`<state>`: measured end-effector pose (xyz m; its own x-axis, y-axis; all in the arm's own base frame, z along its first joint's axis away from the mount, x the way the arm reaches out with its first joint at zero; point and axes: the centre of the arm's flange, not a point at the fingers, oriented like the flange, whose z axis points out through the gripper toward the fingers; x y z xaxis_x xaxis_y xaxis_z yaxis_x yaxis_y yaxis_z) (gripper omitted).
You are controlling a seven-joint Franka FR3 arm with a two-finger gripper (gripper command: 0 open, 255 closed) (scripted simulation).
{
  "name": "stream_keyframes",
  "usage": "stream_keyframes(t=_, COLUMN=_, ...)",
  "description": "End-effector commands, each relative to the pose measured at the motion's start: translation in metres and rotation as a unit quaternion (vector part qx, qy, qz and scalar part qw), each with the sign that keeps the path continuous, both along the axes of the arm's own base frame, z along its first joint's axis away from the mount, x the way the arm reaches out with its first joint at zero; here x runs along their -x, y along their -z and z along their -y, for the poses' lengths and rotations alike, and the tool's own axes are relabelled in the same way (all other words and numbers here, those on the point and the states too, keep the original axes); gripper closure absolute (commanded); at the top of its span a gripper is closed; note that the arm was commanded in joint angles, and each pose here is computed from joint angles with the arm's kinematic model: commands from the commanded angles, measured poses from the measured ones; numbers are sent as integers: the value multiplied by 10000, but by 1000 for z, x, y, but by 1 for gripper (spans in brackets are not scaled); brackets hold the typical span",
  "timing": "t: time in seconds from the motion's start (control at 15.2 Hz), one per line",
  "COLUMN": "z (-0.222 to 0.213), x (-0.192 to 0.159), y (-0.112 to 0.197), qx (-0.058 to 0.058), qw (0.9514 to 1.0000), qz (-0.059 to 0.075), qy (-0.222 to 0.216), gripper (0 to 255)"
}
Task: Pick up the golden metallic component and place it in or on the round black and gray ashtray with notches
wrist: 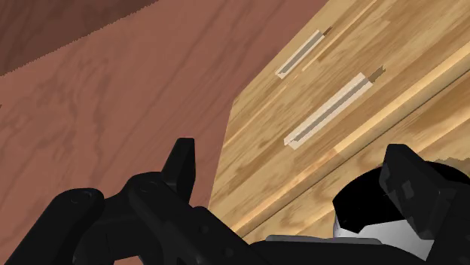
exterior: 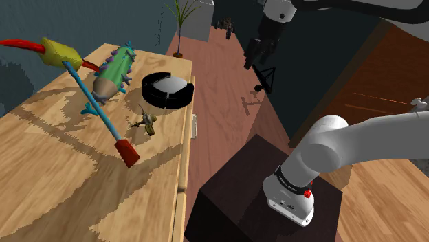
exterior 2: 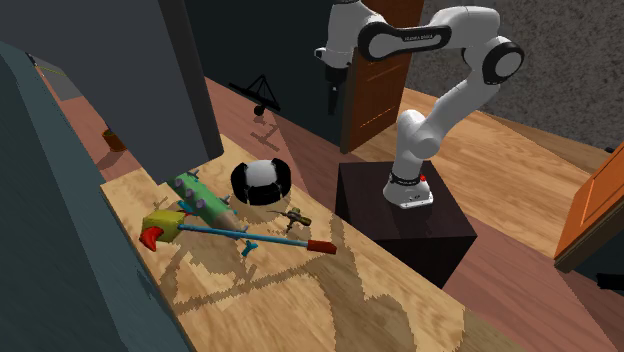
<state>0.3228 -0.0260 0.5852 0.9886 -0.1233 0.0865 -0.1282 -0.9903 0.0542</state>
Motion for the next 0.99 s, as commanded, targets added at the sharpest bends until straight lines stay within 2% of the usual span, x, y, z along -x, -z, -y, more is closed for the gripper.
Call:
stream_keyframes(t=0.0, z=0, x=0, y=0, qx=0, qw=10000, qz=0, qy=0, gripper=0)
stream_keyframes(t=0.92, z=-149, x=-75, y=67, qx=-237, qw=9995, qz=-138, qy=-161, gripper=0)
